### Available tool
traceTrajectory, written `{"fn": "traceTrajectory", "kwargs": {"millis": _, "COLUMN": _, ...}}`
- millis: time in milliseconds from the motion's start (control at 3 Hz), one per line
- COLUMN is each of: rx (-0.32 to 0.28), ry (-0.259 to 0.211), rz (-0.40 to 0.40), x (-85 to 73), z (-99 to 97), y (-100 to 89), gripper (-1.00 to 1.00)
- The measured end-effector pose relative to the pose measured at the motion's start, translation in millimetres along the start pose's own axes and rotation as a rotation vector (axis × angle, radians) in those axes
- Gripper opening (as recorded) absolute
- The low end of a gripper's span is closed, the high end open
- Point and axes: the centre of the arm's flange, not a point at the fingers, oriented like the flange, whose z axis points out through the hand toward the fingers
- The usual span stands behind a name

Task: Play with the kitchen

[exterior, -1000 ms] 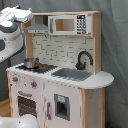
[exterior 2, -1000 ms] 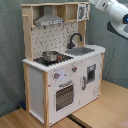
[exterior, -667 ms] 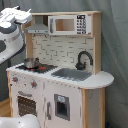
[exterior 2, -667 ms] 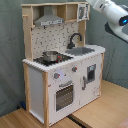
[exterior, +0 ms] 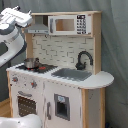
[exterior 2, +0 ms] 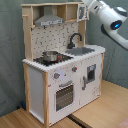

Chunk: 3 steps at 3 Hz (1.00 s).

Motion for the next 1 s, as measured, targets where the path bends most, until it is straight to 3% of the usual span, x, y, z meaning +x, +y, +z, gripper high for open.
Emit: {"fn": "traceTrajectory", "kwargs": {"millis": 1000, "rx": -0.090, "ry": -0.133, "rz": 0.168, "x": 40.9, "z": 14.1, "y": -19.0, "gripper": 1.00}}
